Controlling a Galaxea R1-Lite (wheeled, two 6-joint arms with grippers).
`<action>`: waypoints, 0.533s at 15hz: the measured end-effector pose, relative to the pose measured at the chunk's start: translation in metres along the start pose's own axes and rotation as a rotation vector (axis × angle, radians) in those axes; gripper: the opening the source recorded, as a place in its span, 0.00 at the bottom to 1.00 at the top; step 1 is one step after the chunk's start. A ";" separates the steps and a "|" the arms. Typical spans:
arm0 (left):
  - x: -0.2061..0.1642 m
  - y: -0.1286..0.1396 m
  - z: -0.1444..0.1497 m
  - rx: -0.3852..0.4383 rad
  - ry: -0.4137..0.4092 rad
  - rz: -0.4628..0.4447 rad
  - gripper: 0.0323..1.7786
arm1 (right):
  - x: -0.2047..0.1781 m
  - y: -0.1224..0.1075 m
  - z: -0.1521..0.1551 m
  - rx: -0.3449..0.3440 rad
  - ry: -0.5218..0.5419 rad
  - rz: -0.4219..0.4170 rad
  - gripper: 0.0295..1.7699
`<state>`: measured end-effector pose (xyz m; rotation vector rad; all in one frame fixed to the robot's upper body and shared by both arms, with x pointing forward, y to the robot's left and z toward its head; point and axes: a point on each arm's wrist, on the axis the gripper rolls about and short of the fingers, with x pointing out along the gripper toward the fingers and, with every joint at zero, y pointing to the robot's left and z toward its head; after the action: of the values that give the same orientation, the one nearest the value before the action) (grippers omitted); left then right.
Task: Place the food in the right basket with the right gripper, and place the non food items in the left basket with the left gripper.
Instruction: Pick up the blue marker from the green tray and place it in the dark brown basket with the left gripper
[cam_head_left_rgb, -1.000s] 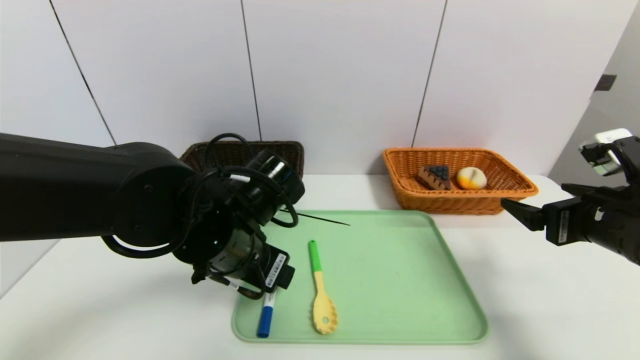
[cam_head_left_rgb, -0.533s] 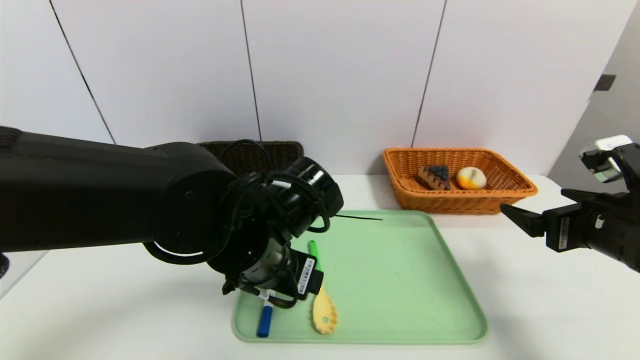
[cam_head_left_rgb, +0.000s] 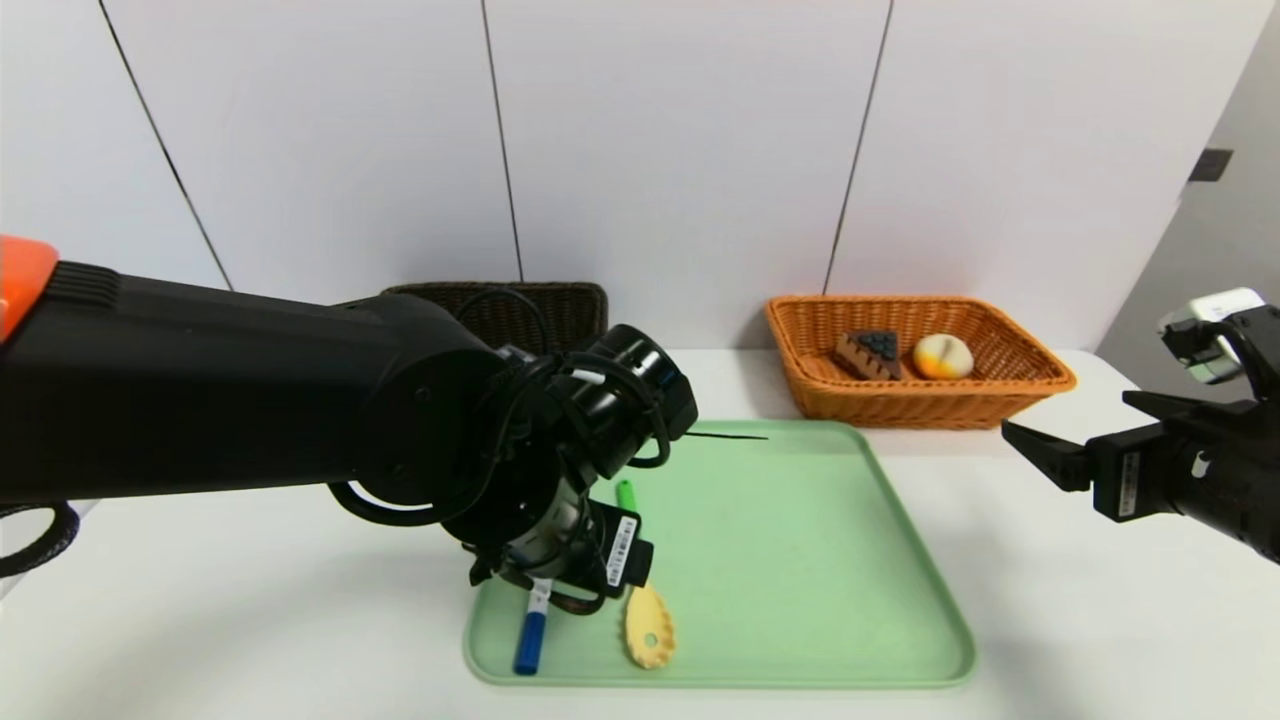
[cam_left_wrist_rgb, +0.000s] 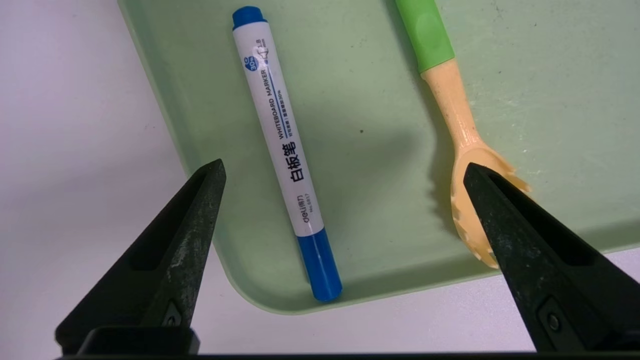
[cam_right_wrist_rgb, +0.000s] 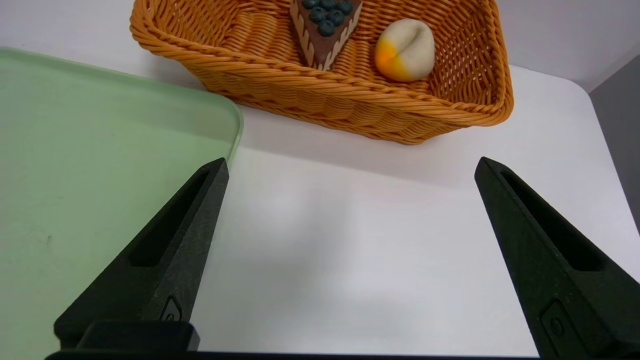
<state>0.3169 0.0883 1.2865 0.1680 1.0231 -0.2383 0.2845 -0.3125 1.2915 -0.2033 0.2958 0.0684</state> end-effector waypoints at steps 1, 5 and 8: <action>0.001 0.001 0.000 -0.001 0.001 0.003 0.95 | 0.000 0.000 -0.001 0.000 0.001 0.000 0.96; 0.006 0.006 0.001 -0.014 0.008 0.030 0.95 | -0.003 0.001 -0.004 -0.003 0.010 0.002 0.96; 0.009 0.011 0.002 -0.029 0.010 0.041 0.95 | -0.004 0.001 -0.006 -0.003 0.011 0.002 0.96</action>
<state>0.3256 0.0970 1.2801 0.1637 1.0314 -0.1851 0.2794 -0.3132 1.2873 -0.2060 0.3071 0.0696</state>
